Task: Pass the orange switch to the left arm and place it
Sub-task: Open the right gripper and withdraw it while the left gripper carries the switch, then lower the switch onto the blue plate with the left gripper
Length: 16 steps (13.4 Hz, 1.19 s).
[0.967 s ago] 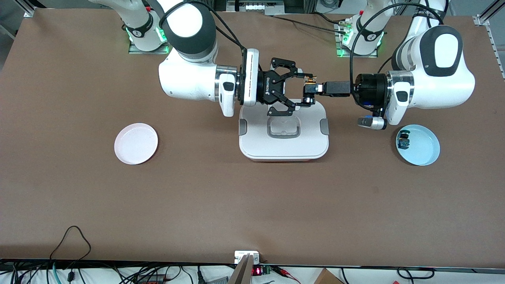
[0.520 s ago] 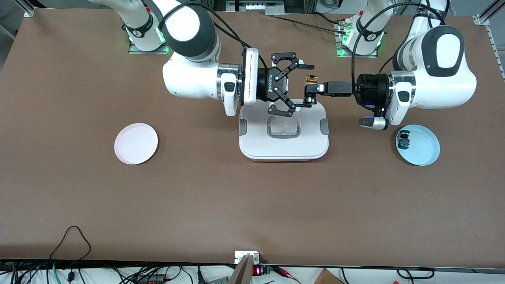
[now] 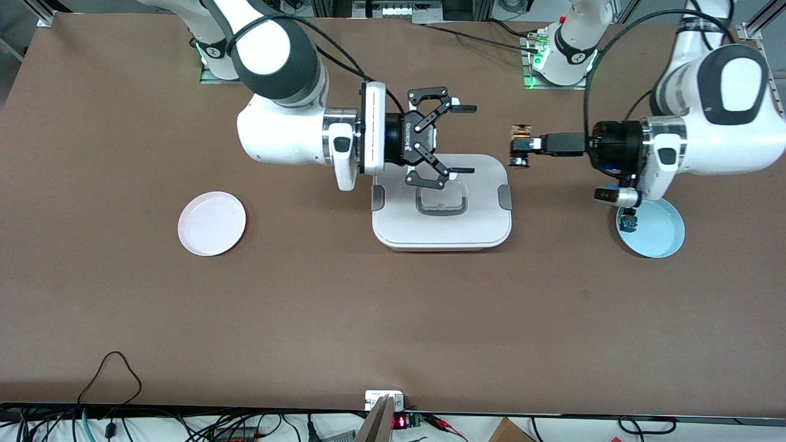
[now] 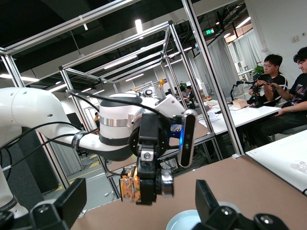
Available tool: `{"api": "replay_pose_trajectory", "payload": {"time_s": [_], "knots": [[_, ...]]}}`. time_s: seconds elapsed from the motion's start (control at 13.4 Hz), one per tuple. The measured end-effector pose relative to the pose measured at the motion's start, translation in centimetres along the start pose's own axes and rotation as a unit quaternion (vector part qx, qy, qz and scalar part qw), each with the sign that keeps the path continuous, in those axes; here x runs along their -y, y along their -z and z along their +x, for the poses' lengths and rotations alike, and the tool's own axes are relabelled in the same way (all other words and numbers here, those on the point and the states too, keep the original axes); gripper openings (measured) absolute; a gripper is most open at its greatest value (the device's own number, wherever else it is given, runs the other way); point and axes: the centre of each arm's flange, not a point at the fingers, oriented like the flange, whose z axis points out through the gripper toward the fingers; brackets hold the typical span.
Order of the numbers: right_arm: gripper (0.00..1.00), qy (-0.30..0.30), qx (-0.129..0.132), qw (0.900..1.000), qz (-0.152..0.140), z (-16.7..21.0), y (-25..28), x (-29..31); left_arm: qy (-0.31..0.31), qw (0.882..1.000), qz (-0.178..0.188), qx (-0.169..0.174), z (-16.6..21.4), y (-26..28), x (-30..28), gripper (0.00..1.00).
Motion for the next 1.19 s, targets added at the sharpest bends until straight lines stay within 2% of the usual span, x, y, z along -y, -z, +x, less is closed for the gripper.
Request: {"api": "replay_pose_trajectory", "payload": {"time_s": [0.15,0.3,0.45,0.52,0.67,0.82,1.04,1.19], "knots": [[1.0,0.003,0.001,1.0,0.005,0.4,1.7,-1.2,0.0,0.998,0.065,0.001,-0.2,3.1,1.7,0.4],[1.0,0.002,0.003,1.0,0.009,0.8,4.2,-2.9,0.001,0.99,0.142,-0.003,-0.5,5.5,3.2,0.4],[1.0,-0.003,0.004,1.0,0.014,0.9,7.1,-4.6,0.004,0.974,0.227,-0.009,-0.8,7.1,4.8,0.4],[1.0,-0.005,0.004,1.0,0.014,0.9,8.6,-5.4,0.007,0.961,0.276,-0.011,-0.9,7.8,5.8,0.4],[1.0,-0.018,0.006,1.0,0.015,1.1,11.4,-6.7,0.009,0.929,0.37,-0.013,-1.1,9.1,7.3,0.4],[1.0,-0.033,0.016,0.999,0.013,1.1,14.2,-7.9,0.007,0.887,0.461,-0.019,-1.6,10.4,7.9,0.4],[1.0,-0.076,0.074,0.994,0.004,0.5,18.3,-9.2,0.003,0.819,0.573,-0.037,-1.8,12.9,8.4,0.4],[1.0,-0.122,0.119,0.985,-0.016,0.6,21.5,-10.0,-0.004,0.776,0.628,-0.052,-1.0,14.6,9.3,0.4]]}}
